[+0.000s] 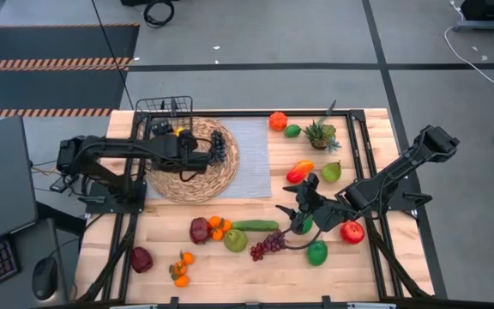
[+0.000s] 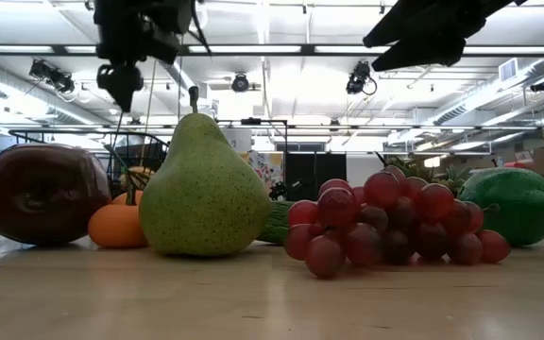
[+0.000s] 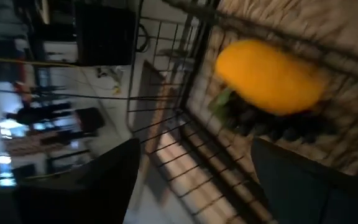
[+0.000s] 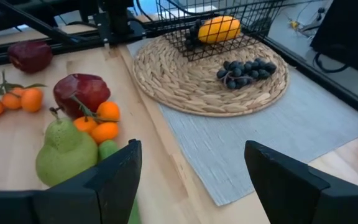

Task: Build produce basket
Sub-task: Put the top orange tangerine into the wire basket

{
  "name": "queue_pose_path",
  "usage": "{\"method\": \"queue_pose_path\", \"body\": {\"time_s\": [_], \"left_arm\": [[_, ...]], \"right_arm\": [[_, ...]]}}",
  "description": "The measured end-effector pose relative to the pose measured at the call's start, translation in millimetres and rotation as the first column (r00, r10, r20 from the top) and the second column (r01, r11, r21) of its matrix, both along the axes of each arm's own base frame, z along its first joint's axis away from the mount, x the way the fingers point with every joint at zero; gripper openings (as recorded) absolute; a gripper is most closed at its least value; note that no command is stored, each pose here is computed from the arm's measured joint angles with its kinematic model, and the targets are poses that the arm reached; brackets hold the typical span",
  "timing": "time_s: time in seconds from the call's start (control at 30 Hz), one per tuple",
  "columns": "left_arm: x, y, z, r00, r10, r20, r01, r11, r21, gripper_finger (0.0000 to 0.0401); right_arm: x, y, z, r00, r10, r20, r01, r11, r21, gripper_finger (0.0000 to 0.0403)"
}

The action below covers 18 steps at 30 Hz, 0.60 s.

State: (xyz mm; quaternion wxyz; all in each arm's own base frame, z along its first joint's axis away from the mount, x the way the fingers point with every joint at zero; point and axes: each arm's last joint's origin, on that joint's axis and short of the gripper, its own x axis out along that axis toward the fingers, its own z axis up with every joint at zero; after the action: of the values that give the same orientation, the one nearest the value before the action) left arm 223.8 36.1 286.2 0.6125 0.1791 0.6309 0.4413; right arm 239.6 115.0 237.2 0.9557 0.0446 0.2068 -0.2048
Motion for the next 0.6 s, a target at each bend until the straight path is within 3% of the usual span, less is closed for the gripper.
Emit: {"method": "queue_pose_path", "body": {"time_s": [0.13,0.23,0.3,0.43,0.5,0.6], "left_arm": [[7,-15,4,0.995,-0.014,0.095,0.023,0.995,-0.096,0.0314],[14,-31,4,0.985,-0.031,0.172,0.073,0.967,-0.244,0.0314],[20,-44,4,0.971,-0.030,0.236,0.120,0.919,-0.375,0.0314],[33,-71,2,0.931,-0.032,0.364,0.256,0.768,-0.587,0.0314],[38,-83,3,0.904,-0.026,0.427,0.312,0.721,-0.619,0.0314],[42,-98,3,0.867,-0.005,0.498,0.360,0.698,-0.619,0.0314]], "right_arm": [[0,0,0,1.000,-0.004,-0.003,0.004,1.000,-0.021,0.0288],[0,0,0,1.000,0.004,-0.011,-0.005,0.999,-0.041,0.0288],[0,-1,1,1.000,0.007,-0.014,-0.007,0.998,-0.059,0.0288],[3,-1,6,1.000,-0.005,0.026,0.008,0.993,-0.118,0.0288],[7,-2,10,0.999,0.007,0.051,0.001,0.990,-0.141,0.0288],[14,-6,19,0.995,0.028,0.099,-0.010,0.984,-0.180,0.0288]]}}
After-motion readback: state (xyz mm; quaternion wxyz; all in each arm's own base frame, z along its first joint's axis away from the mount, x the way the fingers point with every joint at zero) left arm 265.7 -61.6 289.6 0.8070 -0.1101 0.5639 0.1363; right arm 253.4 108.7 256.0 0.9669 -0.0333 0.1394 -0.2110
